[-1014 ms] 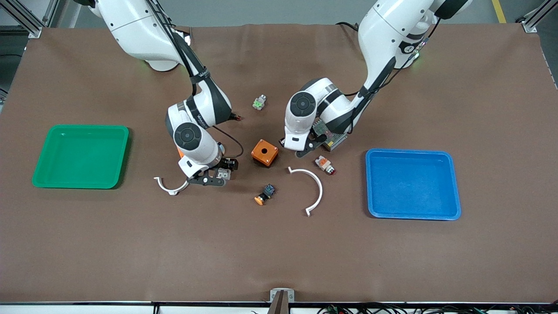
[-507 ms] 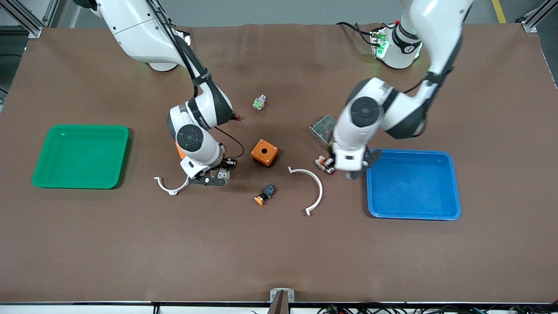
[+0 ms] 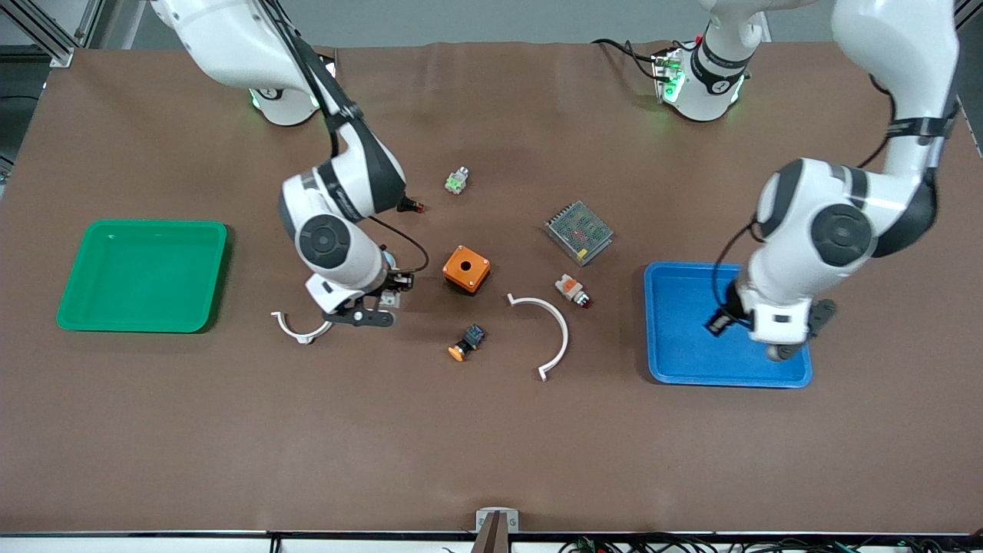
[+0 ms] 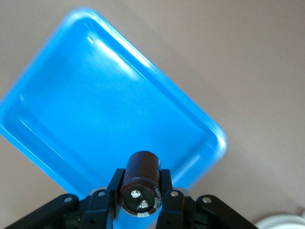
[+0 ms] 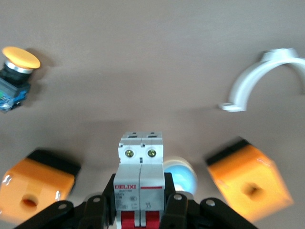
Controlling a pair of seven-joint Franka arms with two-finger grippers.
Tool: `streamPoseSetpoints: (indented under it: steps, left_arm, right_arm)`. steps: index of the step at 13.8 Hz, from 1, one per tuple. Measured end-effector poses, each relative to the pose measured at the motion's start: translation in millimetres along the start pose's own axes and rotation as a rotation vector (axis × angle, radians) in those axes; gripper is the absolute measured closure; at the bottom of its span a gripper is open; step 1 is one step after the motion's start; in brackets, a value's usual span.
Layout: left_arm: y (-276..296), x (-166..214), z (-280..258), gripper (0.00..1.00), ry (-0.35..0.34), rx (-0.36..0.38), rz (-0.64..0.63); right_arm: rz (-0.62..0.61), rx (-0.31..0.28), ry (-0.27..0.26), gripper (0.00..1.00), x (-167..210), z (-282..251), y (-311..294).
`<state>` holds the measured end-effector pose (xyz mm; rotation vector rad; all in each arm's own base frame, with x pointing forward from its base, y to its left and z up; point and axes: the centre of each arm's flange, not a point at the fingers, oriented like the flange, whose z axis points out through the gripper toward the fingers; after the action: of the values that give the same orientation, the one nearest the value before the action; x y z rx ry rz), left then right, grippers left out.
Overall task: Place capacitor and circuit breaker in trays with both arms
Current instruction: 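Carry the capacitor with the left gripper while the right gripper lifts the breaker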
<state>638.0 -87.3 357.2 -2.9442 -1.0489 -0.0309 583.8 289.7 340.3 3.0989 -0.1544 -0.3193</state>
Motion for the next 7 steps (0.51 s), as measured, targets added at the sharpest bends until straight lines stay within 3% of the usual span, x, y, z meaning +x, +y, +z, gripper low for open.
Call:
streamPoseSetpoints:
  steps: [3,7]
  left_arm:
    - [-53.8,49.0,14.3,0.66,-0.022,0.016,0.034]
    - [-92.9,77.8,29.6,0.66,-0.047,0.024,0.078]
  right_arm:
    - [-0.052,-0.006,-0.044,0.6,13.0,-102.7,97.3]
    - [-0.142,-0.002,-0.073,0.6,39.9,-128.2,269.4]
